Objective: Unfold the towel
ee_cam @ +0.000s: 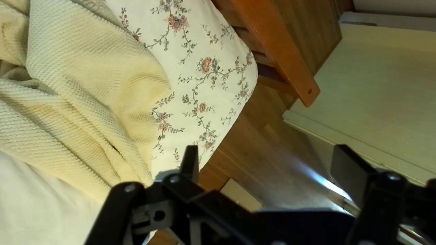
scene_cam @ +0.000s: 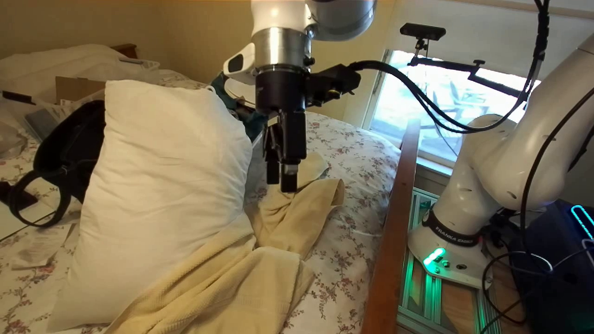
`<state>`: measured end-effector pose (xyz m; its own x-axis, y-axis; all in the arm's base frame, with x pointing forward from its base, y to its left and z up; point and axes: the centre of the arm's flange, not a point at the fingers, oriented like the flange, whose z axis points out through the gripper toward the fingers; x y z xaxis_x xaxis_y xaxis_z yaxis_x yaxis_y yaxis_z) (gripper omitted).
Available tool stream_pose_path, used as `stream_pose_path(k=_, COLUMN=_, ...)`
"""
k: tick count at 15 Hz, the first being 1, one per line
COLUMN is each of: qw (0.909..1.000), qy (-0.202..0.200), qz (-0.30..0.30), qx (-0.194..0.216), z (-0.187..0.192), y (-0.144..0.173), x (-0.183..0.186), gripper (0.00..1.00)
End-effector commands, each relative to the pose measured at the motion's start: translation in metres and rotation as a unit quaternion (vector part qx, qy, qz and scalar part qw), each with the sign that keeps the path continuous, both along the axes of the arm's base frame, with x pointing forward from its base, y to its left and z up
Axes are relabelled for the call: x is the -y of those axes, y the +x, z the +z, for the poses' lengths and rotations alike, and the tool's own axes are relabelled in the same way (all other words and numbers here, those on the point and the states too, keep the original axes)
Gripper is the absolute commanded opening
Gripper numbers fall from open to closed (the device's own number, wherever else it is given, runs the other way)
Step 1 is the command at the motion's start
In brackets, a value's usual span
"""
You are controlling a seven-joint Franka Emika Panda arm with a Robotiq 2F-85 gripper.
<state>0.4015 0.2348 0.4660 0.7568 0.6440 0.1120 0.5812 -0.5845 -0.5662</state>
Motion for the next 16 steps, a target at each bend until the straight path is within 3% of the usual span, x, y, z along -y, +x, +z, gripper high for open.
stream_pose_path(k=1, qw=1.0000, qy=-0.002, qz=-0.005, qx=0.000, z=-0.003, y=0.004, x=0.006, gripper=1.00)
stream_pose_path(k=5, qw=0.9973, qy=-0.018, qz=-0.071, qx=-0.006, z=-0.021, y=0.016, x=0.069, gripper=1.00)
stream_pose_path(k=8, qw=0.9899, qy=-0.023, qz=-0.139, qx=-0.016, z=-0.042, y=0.015, x=0.124, gripper=1.00)
stream_pose_path(k=12, qw=0.9702, qy=-0.023, qz=-0.241, qx=-0.015, z=-0.078, y=0.001, x=0.203, gripper=1.00)
stream_pose_path(k=16, qw=0.9390, qy=-0.037, qz=-0.342, qx=0.002, z=-0.110, y=-0.005, x=0.284, gripper=1.00)
